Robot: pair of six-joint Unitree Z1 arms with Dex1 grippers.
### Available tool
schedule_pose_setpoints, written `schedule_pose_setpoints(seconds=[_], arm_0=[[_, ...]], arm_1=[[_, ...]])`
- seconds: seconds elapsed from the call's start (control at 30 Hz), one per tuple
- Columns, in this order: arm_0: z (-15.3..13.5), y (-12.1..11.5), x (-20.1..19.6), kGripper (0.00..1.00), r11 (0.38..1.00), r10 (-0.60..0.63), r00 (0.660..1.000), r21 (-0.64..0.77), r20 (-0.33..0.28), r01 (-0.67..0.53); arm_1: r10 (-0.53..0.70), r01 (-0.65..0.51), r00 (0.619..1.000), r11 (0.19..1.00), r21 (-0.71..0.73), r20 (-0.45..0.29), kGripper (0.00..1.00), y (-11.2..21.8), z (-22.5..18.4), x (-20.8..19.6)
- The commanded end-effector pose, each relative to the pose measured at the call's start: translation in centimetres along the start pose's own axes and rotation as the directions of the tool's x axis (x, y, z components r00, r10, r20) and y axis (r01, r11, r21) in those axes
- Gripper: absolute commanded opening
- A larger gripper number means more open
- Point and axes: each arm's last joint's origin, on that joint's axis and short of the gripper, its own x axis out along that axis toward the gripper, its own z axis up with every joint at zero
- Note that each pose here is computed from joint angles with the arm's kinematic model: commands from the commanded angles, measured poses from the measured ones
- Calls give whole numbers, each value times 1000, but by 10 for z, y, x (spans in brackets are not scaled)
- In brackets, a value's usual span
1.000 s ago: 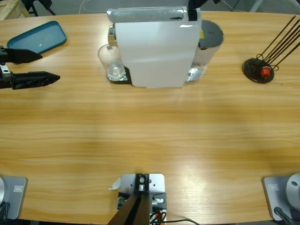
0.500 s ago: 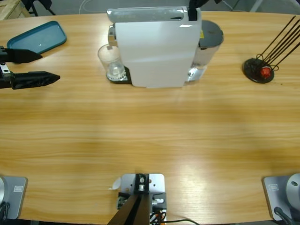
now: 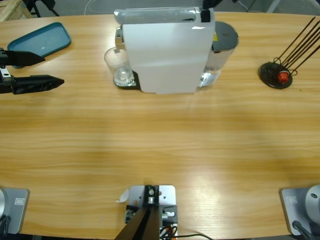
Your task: Pour coffee
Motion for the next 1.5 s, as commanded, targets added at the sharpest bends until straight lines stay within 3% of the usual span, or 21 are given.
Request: schedule_pose_setpoints(seconds=[0.03, 0.6, 0.63, 0.7, 0.73, 1.0, 1.5], arm_0=[[-9, -1, 7, 968, 1000, -2, 1000, -2, -31, 2], [-10, 0, 8, 968, 1000, -4, 999, -3, -38, 4], [-10, 0, 8, 968, 1000, -4, 999, -3, -39, 4], [-10, 0, 9, 968, 1000, -6, 999, -4, -41, 5], [-10, 0, 9, 968, 1000, -5, 999, -4, -41, 5], [-10, 1, 12, 968, 1000, -7, 999, -6, -50, 6], [-11, 2, 16, 968, 1000, -9, 998, -9, -58, 8]], arm_1=[[-9, 6, 994, 1000, 26, 109, 1000, 2, -4, -57], [-47, 46, 998, 998, 53, 31, 987, 3, -9, -32], [-47, 45, 999, 998, 43, 28, 813, 3, -8, -29], [-55, 55, 998, 998, 21, 26, 37, 3, -4, -23], [-70, 70, 997, 997, 21, 23, 0, 3, -2, -18], [-51, 54, 997, 998, 45, -58, 0, 8, 5, 18], [-57, 61, 995, 997, 47, -81, 0, 4, 6, 29]])
